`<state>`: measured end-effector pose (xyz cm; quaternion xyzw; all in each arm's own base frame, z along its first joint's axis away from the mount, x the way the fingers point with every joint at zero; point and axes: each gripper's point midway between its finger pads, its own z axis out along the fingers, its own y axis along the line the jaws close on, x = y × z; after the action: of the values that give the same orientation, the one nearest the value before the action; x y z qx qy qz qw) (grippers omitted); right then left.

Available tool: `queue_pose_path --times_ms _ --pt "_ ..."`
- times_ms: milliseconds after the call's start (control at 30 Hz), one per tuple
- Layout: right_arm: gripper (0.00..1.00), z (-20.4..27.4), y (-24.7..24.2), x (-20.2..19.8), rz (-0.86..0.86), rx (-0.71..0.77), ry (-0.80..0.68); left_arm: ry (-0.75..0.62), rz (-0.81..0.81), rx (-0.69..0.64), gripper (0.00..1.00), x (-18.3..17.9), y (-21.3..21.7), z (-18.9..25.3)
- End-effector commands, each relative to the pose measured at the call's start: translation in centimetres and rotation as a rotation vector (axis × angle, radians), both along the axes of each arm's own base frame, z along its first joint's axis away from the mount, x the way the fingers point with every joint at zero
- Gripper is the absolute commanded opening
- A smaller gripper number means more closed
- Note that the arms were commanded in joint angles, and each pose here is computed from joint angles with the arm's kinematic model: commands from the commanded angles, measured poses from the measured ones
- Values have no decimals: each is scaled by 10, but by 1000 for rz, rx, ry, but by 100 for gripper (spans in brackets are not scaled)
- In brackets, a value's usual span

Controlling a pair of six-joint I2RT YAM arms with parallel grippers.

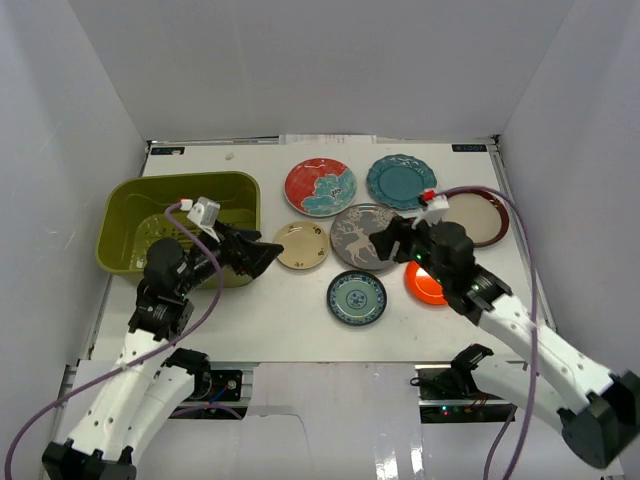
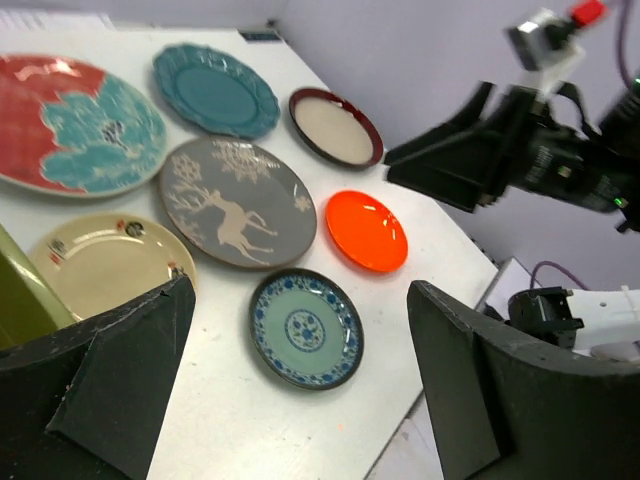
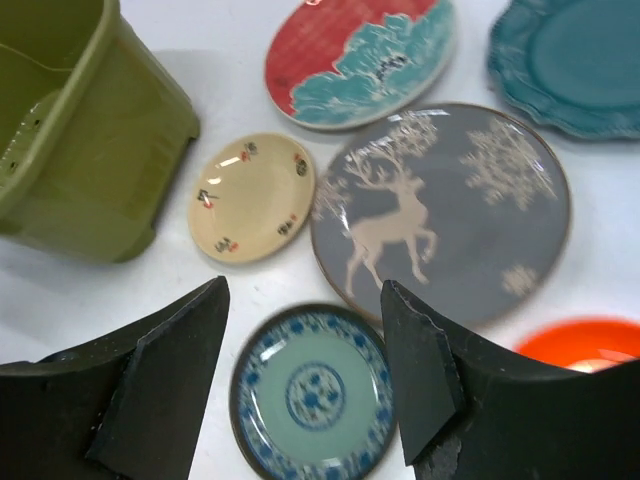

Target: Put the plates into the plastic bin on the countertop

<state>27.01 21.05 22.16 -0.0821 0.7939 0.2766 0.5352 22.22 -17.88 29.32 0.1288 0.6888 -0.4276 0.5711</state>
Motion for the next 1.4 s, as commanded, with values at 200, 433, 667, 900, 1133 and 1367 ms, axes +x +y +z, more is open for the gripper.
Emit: queue_pose_path --times_ms 200,433,667,900,1133,1367 --pt "67 -79 -58 -67 -61 4 160 278 -120 -109 98 37 -48 -27" --pt "66 -77 -51 -75 -16 50 159 449 144 40 98 108 -74 -57" --pt "65 -74 -43 -75 25 74 142 582 559 93 88 203 -56 -127" --pt "63 -79 -32 -78 86 88 158 598 739 103 74 252 -54 -159" --pt "66 -98 -50 -51 -91 31 203 521 617 69 74 260 -89 -151" --pt "77 -79 -56 3 -205 130 177 300 184 34 80 213 -153 -55"
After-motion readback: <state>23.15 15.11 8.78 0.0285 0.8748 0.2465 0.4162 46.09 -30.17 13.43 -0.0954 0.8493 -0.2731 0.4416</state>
